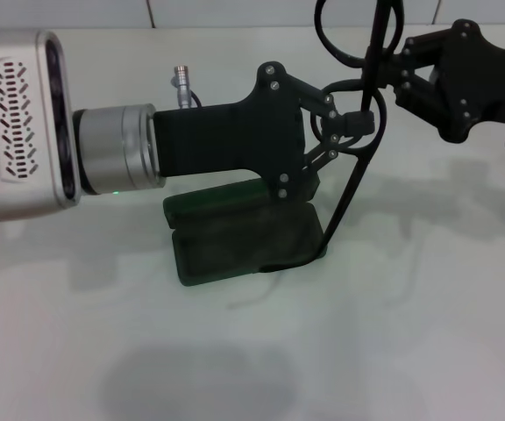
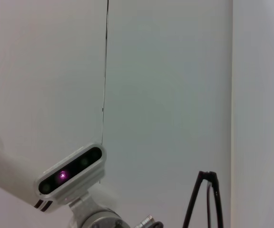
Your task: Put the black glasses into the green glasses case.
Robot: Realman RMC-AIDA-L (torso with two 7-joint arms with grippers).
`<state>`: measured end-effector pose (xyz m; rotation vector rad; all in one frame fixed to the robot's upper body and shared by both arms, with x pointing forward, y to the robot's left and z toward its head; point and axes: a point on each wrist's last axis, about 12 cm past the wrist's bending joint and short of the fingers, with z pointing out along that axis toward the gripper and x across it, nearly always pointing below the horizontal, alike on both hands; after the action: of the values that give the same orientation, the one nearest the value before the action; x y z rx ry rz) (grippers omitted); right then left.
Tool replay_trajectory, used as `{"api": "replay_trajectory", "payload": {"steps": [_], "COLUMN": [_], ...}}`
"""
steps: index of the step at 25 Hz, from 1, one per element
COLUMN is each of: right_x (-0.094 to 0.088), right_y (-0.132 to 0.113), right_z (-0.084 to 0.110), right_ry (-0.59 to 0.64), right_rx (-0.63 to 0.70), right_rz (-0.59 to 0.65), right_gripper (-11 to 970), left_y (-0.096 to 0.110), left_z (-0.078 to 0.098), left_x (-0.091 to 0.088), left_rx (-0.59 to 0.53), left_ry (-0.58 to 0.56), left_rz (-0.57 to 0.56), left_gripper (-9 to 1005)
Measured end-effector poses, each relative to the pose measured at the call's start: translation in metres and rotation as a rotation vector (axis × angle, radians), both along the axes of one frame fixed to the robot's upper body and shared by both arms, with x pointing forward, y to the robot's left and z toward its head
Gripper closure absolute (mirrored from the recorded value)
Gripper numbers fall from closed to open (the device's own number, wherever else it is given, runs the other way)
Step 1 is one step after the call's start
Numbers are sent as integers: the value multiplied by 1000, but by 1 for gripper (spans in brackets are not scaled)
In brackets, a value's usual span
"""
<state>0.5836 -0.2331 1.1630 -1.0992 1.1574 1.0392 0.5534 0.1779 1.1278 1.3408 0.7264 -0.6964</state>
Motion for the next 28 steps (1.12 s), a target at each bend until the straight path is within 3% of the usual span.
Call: {"api": "replay_trajectory", "payload": {"steps": [28], "right_x": [-2], "right_y": [6], "right_z": [-1], "right_ry": [-6], "right_rx": [21], "right_rz": [1], "right_gripper": [917], "left_y": [-3], "left_z": [3], "left_x": [2], "left_rx": [-9], "left_ry": [-6], "left_rz": [-6], "left_gripper": [977]}}
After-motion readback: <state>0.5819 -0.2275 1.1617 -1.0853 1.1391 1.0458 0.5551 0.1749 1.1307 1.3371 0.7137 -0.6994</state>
